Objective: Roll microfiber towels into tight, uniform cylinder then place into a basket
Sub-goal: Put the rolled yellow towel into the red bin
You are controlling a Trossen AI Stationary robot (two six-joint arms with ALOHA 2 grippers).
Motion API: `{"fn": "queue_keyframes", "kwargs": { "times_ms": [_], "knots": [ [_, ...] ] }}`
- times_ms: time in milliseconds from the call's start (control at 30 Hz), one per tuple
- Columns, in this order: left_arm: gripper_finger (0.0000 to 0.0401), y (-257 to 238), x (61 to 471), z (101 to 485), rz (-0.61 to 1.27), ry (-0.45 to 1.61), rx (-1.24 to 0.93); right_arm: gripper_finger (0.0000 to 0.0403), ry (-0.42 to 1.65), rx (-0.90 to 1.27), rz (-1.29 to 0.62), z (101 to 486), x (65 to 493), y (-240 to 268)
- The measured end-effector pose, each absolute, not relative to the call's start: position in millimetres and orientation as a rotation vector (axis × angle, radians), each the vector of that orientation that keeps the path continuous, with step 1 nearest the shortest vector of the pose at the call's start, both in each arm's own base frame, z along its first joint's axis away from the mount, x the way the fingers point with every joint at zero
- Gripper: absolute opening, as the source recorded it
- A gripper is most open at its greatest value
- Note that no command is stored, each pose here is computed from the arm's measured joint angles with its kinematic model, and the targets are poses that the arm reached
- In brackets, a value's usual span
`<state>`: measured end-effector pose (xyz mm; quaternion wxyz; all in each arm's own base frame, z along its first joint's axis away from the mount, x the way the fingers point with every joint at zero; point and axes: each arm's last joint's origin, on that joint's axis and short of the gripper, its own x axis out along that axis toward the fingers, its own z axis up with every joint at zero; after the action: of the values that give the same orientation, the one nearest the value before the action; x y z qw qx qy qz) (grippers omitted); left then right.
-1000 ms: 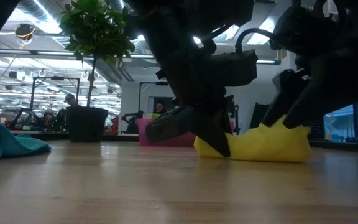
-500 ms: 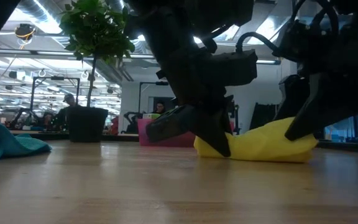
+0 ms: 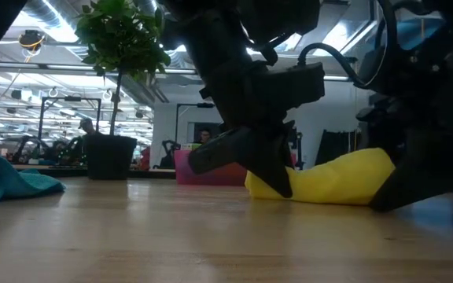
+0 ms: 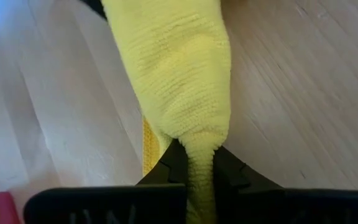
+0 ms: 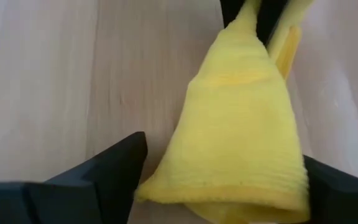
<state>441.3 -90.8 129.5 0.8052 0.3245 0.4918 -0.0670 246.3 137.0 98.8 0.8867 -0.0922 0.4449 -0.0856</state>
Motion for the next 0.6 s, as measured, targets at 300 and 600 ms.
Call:
{"fn": "queue_keyframes", "kwargs": {
  "times_ms": [300, 600],
  "knots": [
    [0.0015, -90, 441, 129, -0.145, 1.062, 0.666, 0.0152, 0.908, -0.224, -0.2, 98, 241, 143],
    [0.0016, -87, 435, 147, -0.138, 1.063, 0.657, 0.0031, 0.911, -0.292, -0.237, 106, 244, 141]
  ]
}}
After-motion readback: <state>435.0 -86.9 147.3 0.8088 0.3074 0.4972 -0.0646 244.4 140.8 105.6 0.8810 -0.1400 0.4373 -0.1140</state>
